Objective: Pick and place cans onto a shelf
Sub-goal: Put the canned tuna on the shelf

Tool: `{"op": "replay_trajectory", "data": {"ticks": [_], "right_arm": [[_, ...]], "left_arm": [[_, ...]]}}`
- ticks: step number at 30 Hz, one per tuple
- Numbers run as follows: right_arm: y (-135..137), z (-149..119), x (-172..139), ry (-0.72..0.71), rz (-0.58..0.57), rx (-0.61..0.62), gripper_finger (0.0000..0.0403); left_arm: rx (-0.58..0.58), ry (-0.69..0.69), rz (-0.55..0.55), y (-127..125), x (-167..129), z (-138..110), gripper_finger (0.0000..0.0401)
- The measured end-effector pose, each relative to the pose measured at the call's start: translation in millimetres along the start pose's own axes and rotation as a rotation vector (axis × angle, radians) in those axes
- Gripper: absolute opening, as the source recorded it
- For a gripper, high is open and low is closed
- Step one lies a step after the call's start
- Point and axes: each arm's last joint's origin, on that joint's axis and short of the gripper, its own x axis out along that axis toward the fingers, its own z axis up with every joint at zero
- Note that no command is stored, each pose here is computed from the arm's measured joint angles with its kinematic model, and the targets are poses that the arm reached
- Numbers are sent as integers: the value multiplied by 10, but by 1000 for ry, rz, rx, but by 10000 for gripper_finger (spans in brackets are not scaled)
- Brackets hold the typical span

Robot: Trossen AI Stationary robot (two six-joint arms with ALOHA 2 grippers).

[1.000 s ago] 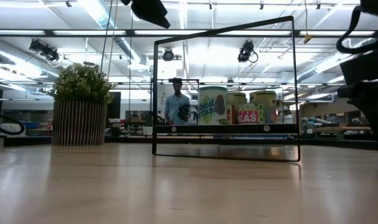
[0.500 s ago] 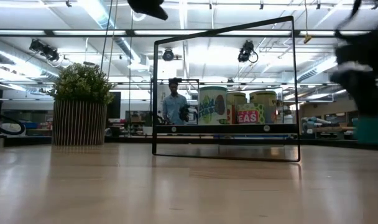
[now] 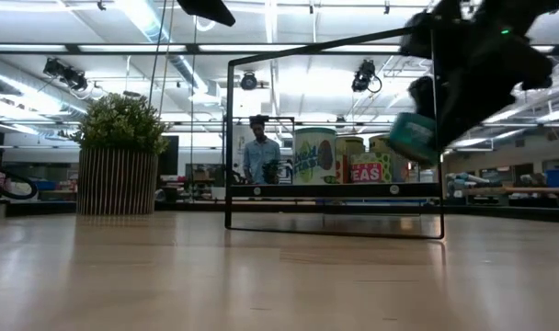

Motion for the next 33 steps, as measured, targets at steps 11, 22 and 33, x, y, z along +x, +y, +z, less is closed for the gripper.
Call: {"op": "replay_trajectory", "data": {"ticks": [11,22,33], "right_arm": [[-69,201,340,-95,79,-111,313],[-119,217,490,-85,55,-111,377],[-67,125,239,-105,-7,-132,384]], "left_arm": [[-12,13,0,-1,1,-12,377],[-17,10,0,-2,1,-10,377],[-46,12,0,-2,1,-11,377]]}}
